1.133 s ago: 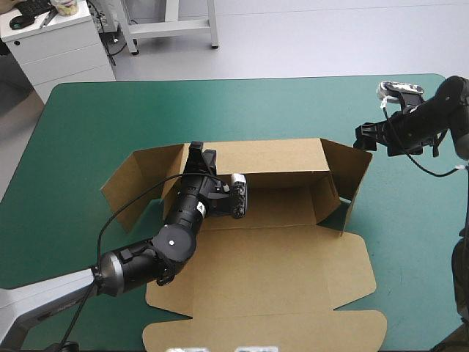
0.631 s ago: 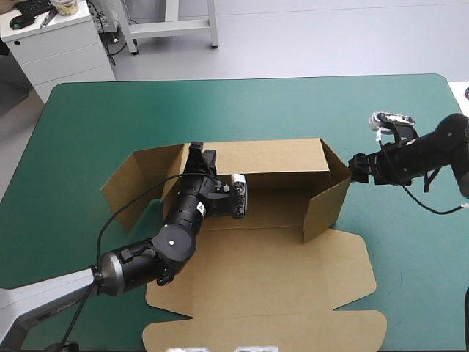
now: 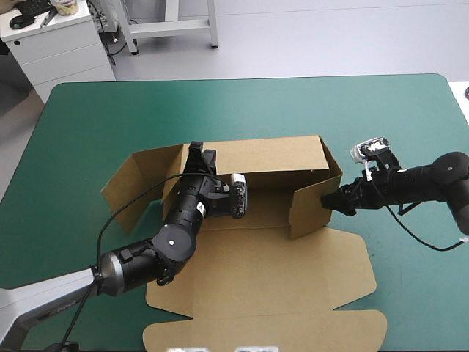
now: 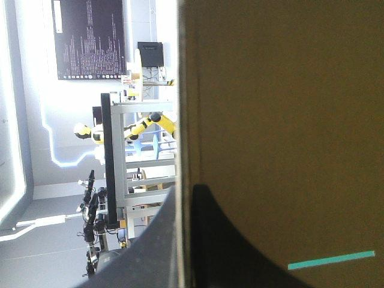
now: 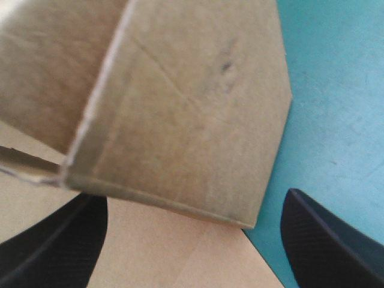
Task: Fold the box
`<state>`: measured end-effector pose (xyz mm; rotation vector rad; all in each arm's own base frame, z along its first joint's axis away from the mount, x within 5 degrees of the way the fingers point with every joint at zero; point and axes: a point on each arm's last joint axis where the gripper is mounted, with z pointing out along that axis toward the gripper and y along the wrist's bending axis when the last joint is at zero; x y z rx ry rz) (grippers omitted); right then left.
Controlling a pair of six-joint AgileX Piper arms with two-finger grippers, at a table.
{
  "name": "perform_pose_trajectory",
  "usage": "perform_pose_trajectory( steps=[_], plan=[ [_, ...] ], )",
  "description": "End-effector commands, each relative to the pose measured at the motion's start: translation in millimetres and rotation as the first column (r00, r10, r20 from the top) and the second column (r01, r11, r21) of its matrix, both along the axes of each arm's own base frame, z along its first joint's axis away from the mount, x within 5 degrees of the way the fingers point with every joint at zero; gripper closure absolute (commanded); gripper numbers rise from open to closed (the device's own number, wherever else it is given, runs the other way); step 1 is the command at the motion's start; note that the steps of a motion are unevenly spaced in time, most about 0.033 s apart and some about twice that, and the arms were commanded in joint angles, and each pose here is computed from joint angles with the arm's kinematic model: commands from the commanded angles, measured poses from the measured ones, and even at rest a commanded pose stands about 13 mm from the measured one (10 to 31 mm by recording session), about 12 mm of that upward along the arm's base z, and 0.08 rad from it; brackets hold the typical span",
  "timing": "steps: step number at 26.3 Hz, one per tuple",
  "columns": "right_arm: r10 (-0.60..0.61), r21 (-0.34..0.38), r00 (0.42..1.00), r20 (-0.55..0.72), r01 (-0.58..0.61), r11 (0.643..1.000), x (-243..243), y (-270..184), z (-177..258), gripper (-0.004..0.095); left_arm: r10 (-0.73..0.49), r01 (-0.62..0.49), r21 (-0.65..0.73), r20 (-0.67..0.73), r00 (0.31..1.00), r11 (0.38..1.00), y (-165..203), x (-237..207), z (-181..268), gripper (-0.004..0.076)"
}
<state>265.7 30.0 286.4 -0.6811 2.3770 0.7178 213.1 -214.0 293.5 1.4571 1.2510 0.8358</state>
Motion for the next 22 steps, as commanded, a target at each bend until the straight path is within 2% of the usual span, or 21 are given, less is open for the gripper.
perform_pose_trajectory(
  steps=[1, 7, 12, 17, 22],
  plan=[
    [0.017, 0.077, 0.995, 0.102, -0.025, 0.997, -3.3, 4.9, 15.7, 0.0180, -0.022, 0.022, 0.002, 0.116, 0.993, 1.000, 0.2, -1.0, 23.0, 0.0734],
    [0.016, 0.087, 0.994, 0.106, -0.026, 0.996, -4.8, 10.5, 6.5, 0.0180, -0.021, 0.022, 0.000, 0.115, 0.993, 1.000, 0.2, -0.9, 23.1, 0.0734],
    [-0.014, 0.047, 0.984, 0.180, 0.005, 0.999, -12.9, 30.5, 5.2, 0.0180, -0.023, 0.023, 0.000, 0.115, 0.993, 1.000, 0.1, -1.0, 23.0, 0.0734],
    [-0.110, 0.024, 0.942, 0.316, 0.108, 0.994, -30.2, 50.2, 8.5, 0.0180, -0.023, 0.023, 0.000, 0.115, 0.993, 1.000, 0.1, -1.0, 23.0, 0.0734],
    [-0.193, 0.029, 0.902, 0.386, 0.198, 0.980, -37.4, 59.6, 3.8, 0.0181, -0.023, 0.023, 0.000, 0.115, 0.993, 1.000, 0.1, -1.0, 23.0, 0.0734]
  ],
)
